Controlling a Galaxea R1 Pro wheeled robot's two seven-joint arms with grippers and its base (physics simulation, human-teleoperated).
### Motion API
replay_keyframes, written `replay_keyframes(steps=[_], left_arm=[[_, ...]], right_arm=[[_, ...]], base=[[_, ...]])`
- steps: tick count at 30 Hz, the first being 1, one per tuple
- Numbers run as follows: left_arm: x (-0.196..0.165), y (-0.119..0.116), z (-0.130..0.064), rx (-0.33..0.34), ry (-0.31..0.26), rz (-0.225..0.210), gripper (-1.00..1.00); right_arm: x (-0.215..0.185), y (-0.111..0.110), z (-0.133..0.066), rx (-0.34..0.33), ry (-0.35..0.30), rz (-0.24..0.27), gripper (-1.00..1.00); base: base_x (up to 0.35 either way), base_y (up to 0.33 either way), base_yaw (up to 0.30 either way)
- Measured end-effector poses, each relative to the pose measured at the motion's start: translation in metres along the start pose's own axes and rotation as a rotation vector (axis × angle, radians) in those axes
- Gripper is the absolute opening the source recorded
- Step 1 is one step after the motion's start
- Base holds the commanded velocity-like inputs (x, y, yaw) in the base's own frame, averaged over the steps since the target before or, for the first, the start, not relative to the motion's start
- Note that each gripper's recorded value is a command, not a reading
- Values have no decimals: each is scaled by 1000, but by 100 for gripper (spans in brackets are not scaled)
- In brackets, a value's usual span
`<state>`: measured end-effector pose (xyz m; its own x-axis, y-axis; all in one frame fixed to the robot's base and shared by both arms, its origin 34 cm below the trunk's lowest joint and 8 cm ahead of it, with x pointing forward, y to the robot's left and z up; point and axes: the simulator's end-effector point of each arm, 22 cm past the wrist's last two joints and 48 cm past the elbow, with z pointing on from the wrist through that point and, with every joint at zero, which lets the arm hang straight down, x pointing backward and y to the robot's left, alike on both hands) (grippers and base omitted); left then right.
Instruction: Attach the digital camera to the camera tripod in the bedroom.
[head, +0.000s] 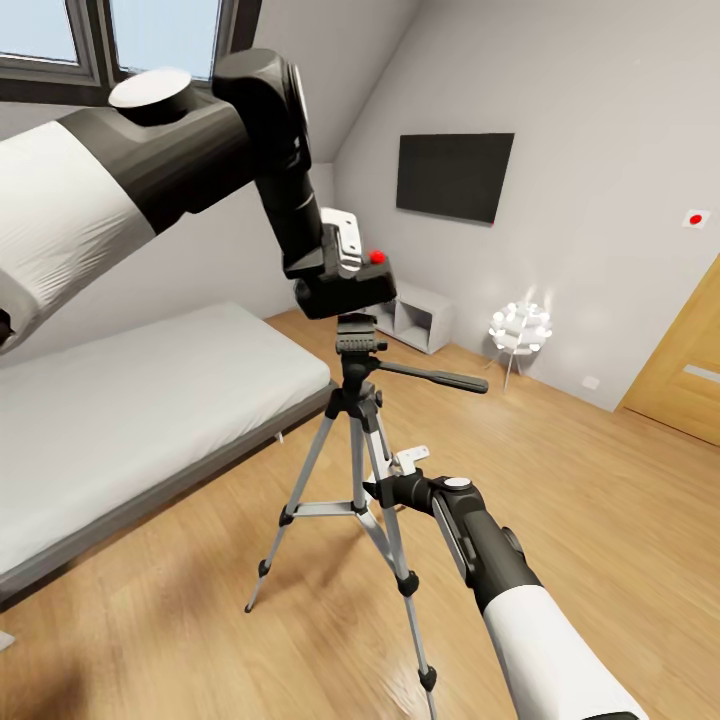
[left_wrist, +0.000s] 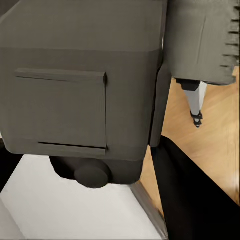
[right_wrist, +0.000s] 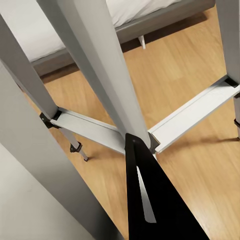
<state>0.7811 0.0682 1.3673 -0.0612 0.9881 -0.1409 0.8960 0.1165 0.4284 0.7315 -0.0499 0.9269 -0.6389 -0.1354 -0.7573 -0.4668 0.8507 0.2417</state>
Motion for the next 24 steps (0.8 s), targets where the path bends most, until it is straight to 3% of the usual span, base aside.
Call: replay_keyframes(steps=[6, 24], left_arm=[[-5, -9, 2, 54, -38, -18, -100], [-5, -12, 2, 86, -59, -38, -100]], right_arm=[[0, 0, 0, 0, 0, -1, -100], [0, 0, 0, 0, 0, 0, -100]], base=[[0, 0, 0], [0, 0, 0]])
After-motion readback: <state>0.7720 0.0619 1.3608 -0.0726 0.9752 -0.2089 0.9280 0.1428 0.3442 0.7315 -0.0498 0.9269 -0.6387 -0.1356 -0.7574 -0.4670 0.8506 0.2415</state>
